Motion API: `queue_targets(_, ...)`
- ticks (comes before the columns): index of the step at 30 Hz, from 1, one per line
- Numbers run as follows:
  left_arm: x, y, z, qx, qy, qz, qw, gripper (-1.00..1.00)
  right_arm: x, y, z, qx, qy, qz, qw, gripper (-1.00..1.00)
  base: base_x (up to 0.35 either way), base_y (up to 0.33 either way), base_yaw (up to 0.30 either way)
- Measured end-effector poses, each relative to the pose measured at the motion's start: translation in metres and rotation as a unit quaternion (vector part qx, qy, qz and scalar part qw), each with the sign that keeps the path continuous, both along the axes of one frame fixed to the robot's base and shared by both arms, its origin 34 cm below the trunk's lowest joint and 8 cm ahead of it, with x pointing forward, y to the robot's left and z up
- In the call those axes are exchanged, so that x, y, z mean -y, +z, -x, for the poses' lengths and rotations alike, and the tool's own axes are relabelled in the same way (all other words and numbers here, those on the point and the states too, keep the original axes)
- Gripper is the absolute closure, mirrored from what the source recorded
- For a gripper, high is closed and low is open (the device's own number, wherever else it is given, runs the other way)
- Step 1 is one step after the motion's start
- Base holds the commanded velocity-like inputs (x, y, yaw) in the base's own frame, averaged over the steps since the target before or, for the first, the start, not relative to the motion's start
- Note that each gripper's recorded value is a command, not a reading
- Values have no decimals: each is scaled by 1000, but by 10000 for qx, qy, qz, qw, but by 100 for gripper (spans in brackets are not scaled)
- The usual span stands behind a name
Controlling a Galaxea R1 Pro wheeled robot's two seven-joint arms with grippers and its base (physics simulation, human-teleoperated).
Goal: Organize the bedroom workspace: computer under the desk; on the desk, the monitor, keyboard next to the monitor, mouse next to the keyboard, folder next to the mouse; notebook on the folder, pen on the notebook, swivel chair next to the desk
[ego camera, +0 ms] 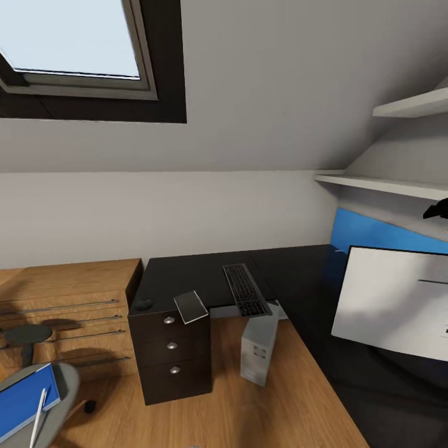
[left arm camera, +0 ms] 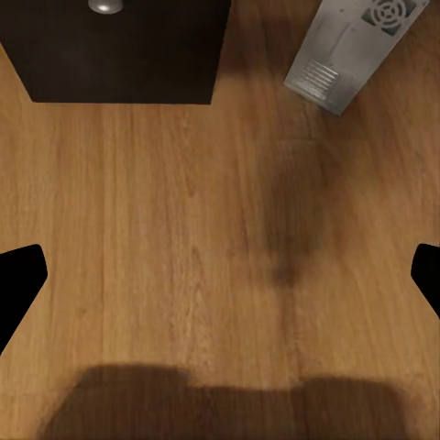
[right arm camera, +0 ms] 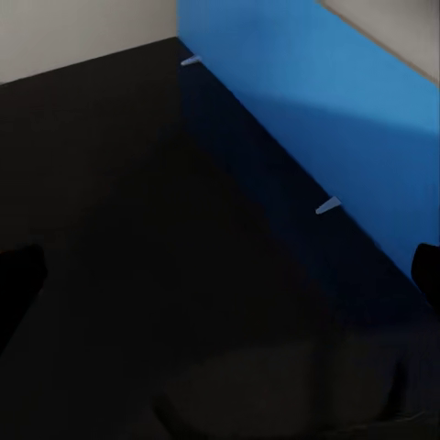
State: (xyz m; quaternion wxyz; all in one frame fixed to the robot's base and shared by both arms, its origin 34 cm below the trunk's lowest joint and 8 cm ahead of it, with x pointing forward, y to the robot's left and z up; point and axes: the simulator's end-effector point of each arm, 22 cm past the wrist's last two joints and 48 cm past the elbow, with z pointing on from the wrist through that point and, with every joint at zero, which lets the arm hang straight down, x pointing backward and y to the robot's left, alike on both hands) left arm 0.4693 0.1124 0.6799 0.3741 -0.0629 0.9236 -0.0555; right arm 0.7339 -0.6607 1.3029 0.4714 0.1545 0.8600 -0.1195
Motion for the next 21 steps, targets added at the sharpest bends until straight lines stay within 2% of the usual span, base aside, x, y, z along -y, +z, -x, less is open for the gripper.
queue_targets(3, 0, 0, 0, 1, 1, 0, 10000, -100, -13, -6, -9, -59, 99, 33, 9999, -100, 0, 0, -7)
queue_targets(8, 0, 0, 0, 5, 1, -3, 10000, -100, -52, -9, -34, -90, 395, 149, 9991, -100, 0, 0, -2)
queue_targets(9, 0, 0, 0, 6, 3, -5, 10000, -100, -67, -7, -45, -74, 471, 245, 9986, -100, 0, 0, 0)
queue_targets(12, -1, 0, 0, 7, 4, -8, 10000, -100, -82, -3, -57, -57, 471, 468, 9978, -100, 0, 0, 0)
queue_targets(13, -1, 0, 0, 6, 4, -10, 10000, -100, -92, -1, -65, -9, 446, 630, 9970, -100, 0, 0, 0)
queue_targets(15, -1, 0, 0, 6, 4, -7, 10000, -100, -99, -4, -75, 27, 374, 898, 9953, -100, 0, 0, 0)
queue_targets(21, -1, 0, -1, 11, 4, -7, 10000, -100, -103, -12, -81, 39, 288, 1115, 9933, -100, 0, 0, 0)
